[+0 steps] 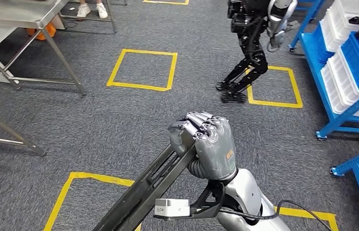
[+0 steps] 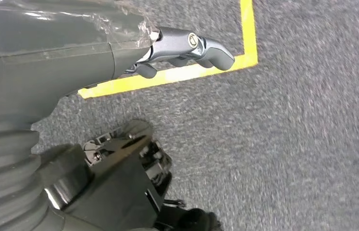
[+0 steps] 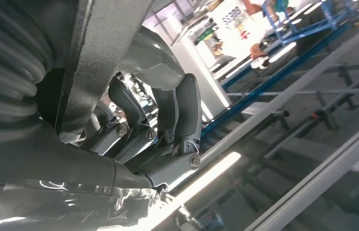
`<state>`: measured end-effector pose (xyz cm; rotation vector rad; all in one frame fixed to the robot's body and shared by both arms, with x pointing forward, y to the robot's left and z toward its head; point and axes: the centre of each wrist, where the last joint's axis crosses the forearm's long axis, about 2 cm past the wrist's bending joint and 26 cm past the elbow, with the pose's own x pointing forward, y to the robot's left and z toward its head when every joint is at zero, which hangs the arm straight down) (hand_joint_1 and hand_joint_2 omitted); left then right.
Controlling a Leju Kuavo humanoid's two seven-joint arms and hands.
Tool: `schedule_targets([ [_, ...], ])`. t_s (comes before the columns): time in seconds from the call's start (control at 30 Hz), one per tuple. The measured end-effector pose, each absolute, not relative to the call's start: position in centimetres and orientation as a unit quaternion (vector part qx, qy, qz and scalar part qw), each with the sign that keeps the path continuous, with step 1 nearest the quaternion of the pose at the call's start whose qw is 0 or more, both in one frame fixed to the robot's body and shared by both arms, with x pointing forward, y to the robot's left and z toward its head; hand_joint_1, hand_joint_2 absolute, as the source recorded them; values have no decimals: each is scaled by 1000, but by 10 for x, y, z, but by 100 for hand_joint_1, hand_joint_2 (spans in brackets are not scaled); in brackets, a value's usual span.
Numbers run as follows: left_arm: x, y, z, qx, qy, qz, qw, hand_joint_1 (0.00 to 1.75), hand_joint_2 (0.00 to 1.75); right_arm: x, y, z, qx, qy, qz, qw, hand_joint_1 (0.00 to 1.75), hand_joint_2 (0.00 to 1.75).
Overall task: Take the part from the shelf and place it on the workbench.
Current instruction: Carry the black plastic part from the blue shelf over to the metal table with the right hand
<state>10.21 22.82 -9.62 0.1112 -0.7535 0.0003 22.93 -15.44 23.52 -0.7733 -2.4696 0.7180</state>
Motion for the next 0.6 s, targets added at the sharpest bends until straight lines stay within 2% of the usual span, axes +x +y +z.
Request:
schedule_targets([
  [0.6,108,229,-95,52,-366,-7,929,0,175,254,-165,261,-343,-889,242,182,175,175],
])
